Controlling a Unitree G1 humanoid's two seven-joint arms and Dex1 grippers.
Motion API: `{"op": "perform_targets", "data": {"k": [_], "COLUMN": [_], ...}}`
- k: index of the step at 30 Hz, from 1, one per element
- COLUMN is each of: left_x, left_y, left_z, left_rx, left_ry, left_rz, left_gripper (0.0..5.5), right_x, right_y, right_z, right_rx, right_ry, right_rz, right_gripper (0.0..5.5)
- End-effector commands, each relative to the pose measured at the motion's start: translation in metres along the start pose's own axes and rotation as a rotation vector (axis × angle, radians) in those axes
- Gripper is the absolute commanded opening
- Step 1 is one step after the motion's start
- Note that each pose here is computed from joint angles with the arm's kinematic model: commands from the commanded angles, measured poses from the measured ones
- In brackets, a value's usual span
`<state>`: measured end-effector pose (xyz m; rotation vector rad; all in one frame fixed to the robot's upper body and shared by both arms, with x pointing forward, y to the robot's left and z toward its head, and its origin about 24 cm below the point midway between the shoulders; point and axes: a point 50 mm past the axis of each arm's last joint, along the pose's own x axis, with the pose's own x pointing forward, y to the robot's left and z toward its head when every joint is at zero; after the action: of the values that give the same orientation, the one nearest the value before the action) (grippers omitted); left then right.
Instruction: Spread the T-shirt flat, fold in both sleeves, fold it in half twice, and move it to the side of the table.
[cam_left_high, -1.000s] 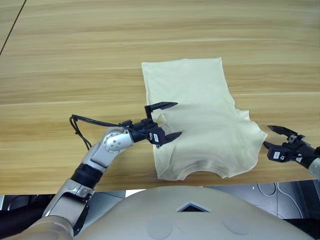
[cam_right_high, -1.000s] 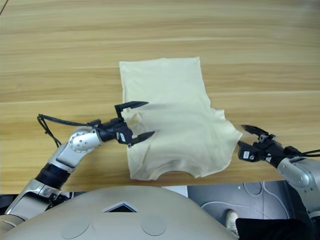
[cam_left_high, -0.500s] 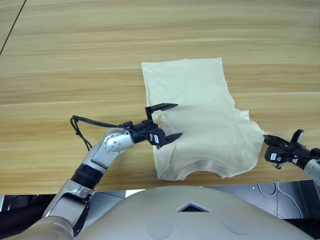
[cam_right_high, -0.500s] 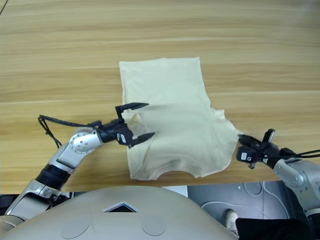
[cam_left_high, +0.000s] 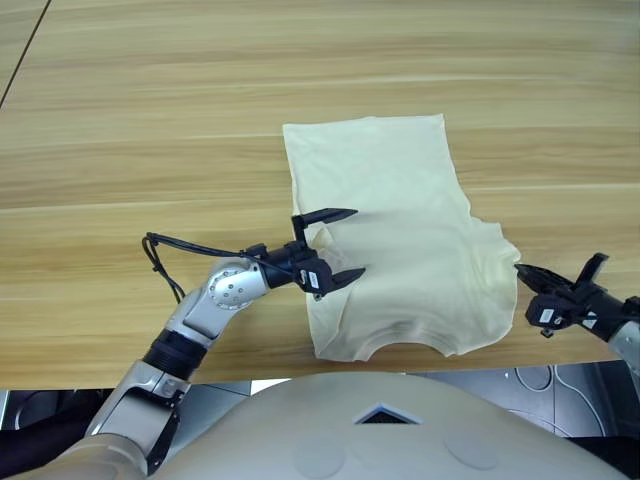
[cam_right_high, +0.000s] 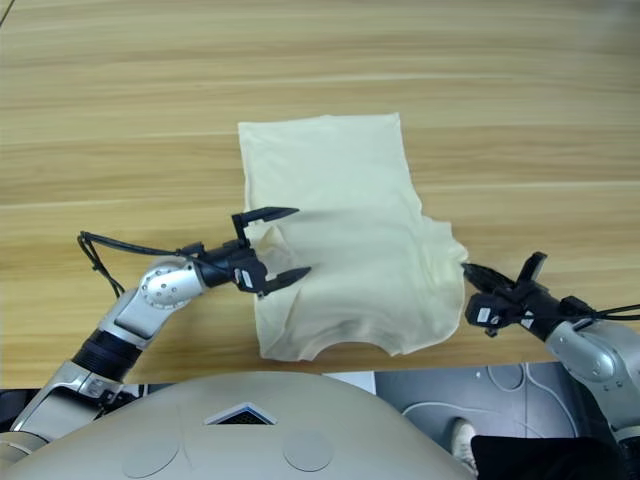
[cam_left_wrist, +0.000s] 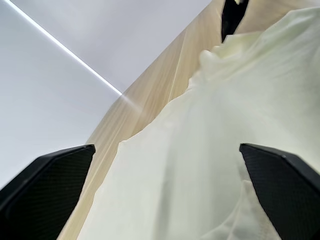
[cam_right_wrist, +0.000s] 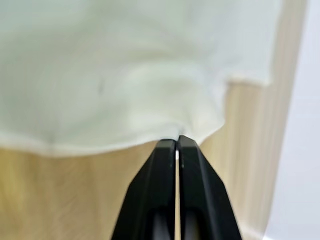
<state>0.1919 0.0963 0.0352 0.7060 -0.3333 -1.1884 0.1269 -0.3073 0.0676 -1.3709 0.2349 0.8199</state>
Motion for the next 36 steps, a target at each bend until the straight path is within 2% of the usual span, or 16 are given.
{"op": "perform_targets", "data": {"k": [1,6,21,36], "left_x": [0.003,0.004,0.007,0.007], "left_y": [0.001,0.001,0.002,0.0], "left_z": [0.001,0.002,0.003,0.003], "left_rx": [0.008,0.007,0.005,-0.002], "left_ry": [-0.007,-0.01,-0.02,-0.023], "left_rz": [0.002,0.003,0.005,0.004], "left_gripper": [5.4,5.4,5.4,5.4], "right_x": [-0.005,-0.001,0.039,0.058], "right_y": [-0.009,-0.016,-0.032,-0.013], "right_z": [0.0,0.01,0.06,0.07], "right_rx": [-0.018,-0.04,-0.143,-0.181], "right_ry": [0.008,-0.036,-0.264,-0.281], "right_rz": [-0.013,-0.048,-0.008,0.173], "right_gripper": [0.05,0.05,0.05,0.05]}}
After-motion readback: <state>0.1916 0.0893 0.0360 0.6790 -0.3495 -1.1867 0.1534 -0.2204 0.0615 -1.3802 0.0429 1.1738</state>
